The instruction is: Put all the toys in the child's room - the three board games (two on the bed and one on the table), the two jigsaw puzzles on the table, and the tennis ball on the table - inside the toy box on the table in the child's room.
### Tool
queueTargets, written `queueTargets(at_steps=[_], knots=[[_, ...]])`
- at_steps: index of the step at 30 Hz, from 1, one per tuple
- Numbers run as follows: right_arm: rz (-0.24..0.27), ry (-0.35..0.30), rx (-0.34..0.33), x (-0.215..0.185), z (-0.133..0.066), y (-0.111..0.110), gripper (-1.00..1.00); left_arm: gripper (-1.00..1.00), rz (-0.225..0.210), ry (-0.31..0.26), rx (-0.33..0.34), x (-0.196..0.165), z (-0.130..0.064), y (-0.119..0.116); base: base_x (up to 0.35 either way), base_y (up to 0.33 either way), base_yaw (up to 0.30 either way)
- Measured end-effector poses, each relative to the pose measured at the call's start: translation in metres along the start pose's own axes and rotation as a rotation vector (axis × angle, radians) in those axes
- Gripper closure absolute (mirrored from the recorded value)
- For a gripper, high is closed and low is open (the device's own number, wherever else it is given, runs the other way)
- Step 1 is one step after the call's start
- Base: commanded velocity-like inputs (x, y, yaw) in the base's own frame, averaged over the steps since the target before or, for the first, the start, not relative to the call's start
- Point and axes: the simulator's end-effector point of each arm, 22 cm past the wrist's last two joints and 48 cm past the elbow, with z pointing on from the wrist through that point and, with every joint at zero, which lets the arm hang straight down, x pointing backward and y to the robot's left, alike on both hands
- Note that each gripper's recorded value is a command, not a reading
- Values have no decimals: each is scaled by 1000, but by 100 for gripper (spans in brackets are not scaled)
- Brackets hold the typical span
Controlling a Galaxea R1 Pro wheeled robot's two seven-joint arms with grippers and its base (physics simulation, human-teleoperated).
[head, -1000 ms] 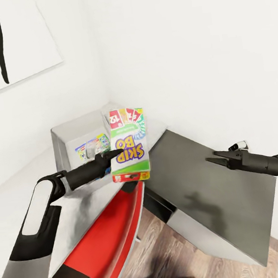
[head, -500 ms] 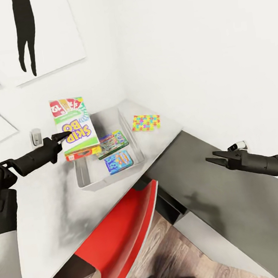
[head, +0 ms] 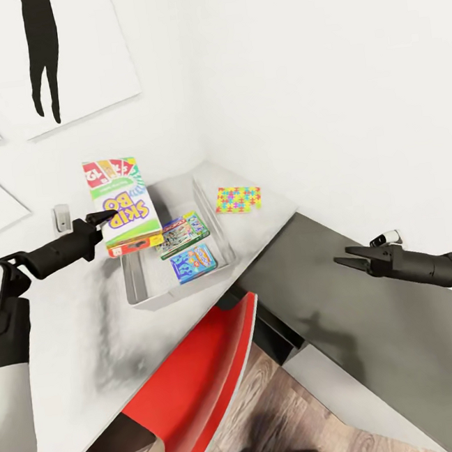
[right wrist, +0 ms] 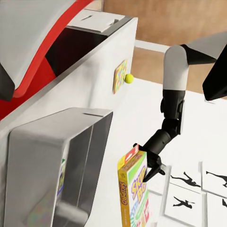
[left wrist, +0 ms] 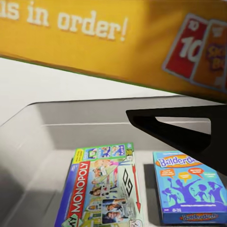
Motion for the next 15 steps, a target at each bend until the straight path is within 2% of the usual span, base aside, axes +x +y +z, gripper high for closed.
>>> queueTargets(at_steps=[5, 15], knots=[[2, 0, 0, 1, 0, 0, -100, 100, 1, 2, -2, 1, 1, 0, 0, -28, 3], [3, 1, 1, 2, 0, -1, -100, 100, 21, 19, -16, 8, 6, 1, 0, -135, 1]])
